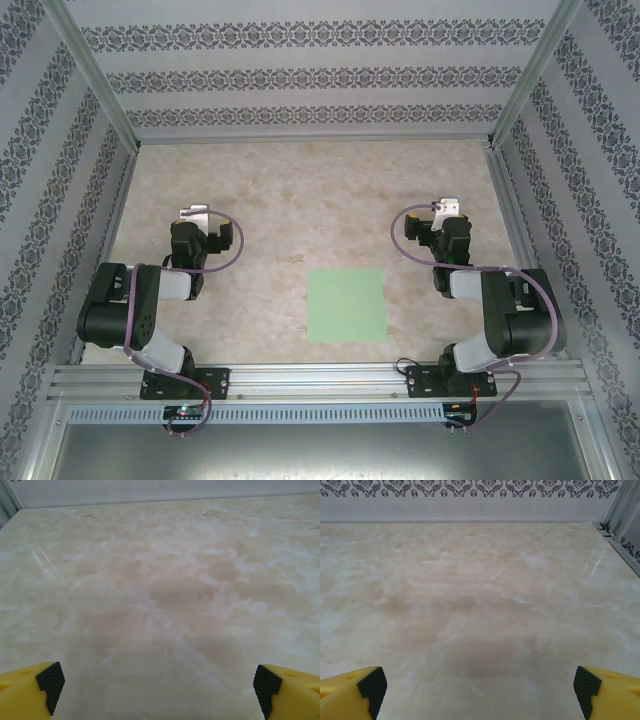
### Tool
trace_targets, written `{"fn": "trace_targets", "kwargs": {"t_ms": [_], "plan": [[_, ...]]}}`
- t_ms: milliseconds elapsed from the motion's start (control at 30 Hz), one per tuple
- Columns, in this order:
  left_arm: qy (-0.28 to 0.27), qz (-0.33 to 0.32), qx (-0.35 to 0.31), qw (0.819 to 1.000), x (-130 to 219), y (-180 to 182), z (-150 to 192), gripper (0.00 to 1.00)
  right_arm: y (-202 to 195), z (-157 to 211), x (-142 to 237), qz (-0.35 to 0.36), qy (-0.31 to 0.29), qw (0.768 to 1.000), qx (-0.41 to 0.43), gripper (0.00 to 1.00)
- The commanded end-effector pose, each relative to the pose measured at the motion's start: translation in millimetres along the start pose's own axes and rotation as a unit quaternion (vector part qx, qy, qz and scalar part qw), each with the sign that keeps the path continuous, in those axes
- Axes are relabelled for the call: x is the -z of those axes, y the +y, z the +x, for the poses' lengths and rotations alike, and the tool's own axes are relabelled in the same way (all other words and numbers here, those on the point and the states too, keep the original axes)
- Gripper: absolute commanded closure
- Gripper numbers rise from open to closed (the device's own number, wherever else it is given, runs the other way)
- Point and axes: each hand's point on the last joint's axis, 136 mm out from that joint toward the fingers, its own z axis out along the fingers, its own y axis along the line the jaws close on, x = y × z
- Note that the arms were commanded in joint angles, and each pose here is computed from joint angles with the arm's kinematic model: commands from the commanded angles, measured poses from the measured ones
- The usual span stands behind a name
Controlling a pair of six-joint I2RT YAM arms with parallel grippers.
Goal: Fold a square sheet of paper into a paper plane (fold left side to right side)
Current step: Move the square sheet of paper to the center of the table.
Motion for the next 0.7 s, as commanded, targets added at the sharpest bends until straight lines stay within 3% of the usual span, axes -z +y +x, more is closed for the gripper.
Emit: {"fn": "trace_targets", "kwargs": {"t_ms": [0, 667], "plan": [[0.004, 0.002, 0.011, 1.0, -0.9, 1.6, 0.8, 0.0, 0.3, -2.4, 0.9, 0.005, -0.011, 1.0, 0.002, 0.02], [0.002, 0.001, 0.011, 1.0, -0.6, 1.7, -0.1, 0.0, -0.4, -2.8, 0.7, -0.001, -0.011, 1.0, -0.004, 0.02]]}}
